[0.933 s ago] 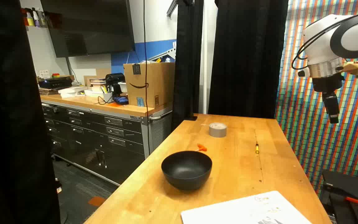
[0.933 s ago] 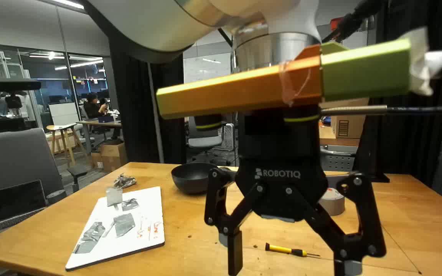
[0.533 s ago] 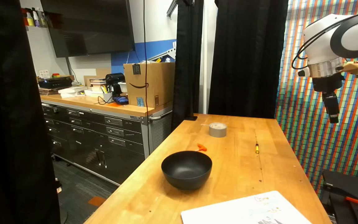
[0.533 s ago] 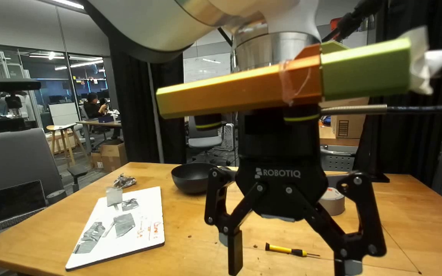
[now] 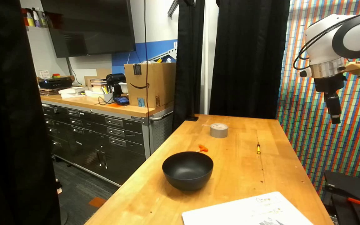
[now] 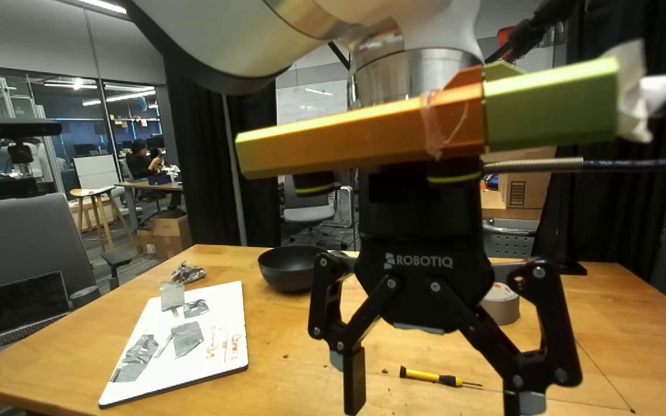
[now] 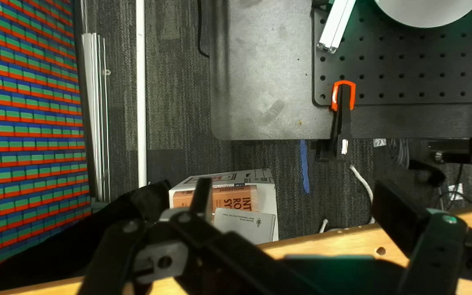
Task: Put the yellow object in the black bowl
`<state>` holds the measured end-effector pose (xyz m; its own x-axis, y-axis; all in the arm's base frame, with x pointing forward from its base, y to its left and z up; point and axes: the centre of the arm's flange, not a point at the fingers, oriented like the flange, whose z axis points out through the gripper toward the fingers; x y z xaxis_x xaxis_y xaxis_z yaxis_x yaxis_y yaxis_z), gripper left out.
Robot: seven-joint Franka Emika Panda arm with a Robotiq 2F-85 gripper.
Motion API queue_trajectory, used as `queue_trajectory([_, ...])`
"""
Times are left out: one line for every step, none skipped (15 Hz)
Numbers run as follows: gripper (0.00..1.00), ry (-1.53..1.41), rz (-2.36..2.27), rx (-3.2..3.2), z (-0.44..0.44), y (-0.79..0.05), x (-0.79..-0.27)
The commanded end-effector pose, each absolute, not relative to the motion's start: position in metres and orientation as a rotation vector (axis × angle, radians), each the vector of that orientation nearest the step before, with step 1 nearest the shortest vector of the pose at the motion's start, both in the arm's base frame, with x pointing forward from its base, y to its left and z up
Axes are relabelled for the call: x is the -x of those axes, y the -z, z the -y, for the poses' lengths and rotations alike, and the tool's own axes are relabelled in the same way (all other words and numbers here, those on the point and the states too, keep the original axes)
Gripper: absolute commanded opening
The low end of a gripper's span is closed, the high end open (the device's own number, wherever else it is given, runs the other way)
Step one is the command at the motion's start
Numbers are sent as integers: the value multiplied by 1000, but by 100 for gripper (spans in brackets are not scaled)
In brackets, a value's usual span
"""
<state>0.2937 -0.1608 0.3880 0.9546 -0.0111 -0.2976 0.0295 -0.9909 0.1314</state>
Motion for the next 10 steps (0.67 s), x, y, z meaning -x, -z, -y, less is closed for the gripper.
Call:
queue_trajectory([100, 454, -14, -2972, 161, -388, -294])
queue_trajectory([100, 454, -14, -2972, 161, -388, -294])
queue_trajectory([100, 447, -22, -2981, 161, -388, -294])
queue_trajectory([100, 431, -13, -2989, 161, -388, -293])
queue_trajectory([100, 416, -12, -2998, 161, -389, -294])
queue_trajectory([100, 397, 7, -3010, 162, -391, -295])
queue_trajectory([100, 400, 48, -3033, 163, -394, -297])
queue_trajectory([100, 405, 84, -3067, 164, -397, -299])
queue_trajectory([100, 395, 131, -3099, 165, -399, -301])
queue_trajectory([100, 397, 196, -3133, 168, -401, -305])
